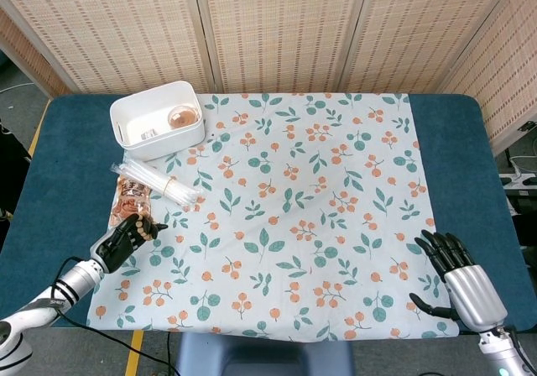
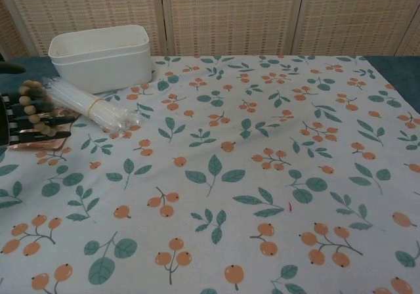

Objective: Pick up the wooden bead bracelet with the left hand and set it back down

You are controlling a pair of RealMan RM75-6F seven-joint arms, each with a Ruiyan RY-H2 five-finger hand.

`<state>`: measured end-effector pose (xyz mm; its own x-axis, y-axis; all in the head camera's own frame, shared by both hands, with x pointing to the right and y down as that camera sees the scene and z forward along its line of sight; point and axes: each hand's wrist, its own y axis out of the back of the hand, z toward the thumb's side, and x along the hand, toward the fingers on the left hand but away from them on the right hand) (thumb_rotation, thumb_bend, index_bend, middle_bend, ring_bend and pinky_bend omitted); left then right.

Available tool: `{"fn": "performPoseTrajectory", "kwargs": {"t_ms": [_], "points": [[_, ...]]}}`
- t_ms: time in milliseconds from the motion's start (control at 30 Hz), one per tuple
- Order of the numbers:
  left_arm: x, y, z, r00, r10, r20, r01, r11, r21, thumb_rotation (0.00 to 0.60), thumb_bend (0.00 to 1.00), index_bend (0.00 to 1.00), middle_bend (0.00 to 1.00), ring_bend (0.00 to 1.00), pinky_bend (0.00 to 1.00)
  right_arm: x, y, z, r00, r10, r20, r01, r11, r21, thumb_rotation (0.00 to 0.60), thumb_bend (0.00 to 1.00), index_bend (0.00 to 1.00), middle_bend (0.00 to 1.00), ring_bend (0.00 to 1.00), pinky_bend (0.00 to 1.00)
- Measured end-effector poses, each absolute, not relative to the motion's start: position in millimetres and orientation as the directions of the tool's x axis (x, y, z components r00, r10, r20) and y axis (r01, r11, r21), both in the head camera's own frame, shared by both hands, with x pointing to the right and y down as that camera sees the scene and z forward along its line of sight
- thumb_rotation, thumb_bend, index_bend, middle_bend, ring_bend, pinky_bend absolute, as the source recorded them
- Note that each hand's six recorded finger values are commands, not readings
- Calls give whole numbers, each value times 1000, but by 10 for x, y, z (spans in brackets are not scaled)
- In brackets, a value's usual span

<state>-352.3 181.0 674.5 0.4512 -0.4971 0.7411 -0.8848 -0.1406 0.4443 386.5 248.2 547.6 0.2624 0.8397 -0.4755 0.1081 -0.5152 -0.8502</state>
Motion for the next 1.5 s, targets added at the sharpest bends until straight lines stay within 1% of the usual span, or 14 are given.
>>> {"fn": "performPoseTrajectory", "kwargs": {"t_ms": [100,200,267,367,533,867,967,1067,1167,1233,1267,1300,1433,1500], "points": [[-3509,1825,6747,451,-490,746,-885,-134,447,265,427,670,616,249,22,3869,2479,5480,260,841,-475,109,-515,-850,410,200,0,0,0,0],[-3496,1843,6748,453,-476,754,-885,-133,447,341,451,680,621,254,23,3869,2476,5481,258,841,-475,108,-514,-851,409,200,0,0,0,0],[-3487,1854,6744,455,-468,757,-883,-129,451,360,475,687,623,255,24,3864,2480,5481,260,841,-475,107,-514,-851,409,200,0,0,0,0],[-3475,1867,6743,459,-459,760,-881,-121,458,367,517,692,623,256,23,3857,2486,5479,263,840,-475,104,-514,-851,410,200,0,0,0,0],[-3459,1877,6745,468,-454,758,-872,-102,478,368,670,692,622,256,23,3844,2486,5451,271,844,-464,107,-505,-856,410,200,0,0,0,0],[-3437,1885,6770,470,-451,759,-871,-96,483,364,702,694,622,256,23,3710,2610,5166,356,856,-374,142,-446,-884,409,200,0,0,0,0],[-3418,1888,6768,477,-449,756,-867,-97,489,330,798,685,618,256,23,3706,2661,5123,365,855,-368,145,-443,-885,410,200,0,0,0,0],[-3395,1893,6757,487,-447,751,-862,-104,497,314,963,641,605,256,22,3729,2650,5152,355,854,-380,143,-451,-881,410,200,0,0,0,0],[-3374,1897,6747,496,-443,747,-860,-131,494,418,1000,593,577,242,20,3749,2621,5185,344,854,-391,142,-459,-877,410,200,0,0,0,0],[-3361,1900,6742,501,-441,745,-860,-155,487,544,1000,571,549,222,19,3753,2610,5189,341,854,-392,143,-459,-877,409,200,0,0,0,0],[-3352,1902,6739,504,-440,743,-860,-172,481,579,1000,568,541,216,19,3756,2608,5190,340,855,-392,143,-459,-877,409,200,0,0,0,0],[-3345,1904,6737,506,-440,742,-859,-182,478,597,1000,564,533,210,18,3759,2606,5191,339,855,-393,143,-459,-877,410,200,0,0,0,0],[-3318,1915,6735,516,-435,738,-856,-221,468,600,1000,545,508,189,14,3769,2598,5181,335,858,-389,145,-455,-879,409,200,0,0,0,0],[-3311,1919,6734,522,-431,736,-853,-242,463,600,1000,503,465,161,6,3774,2597,5176,333,860,-387,146,-453,-880,410,200,0,0,0,0]]}}
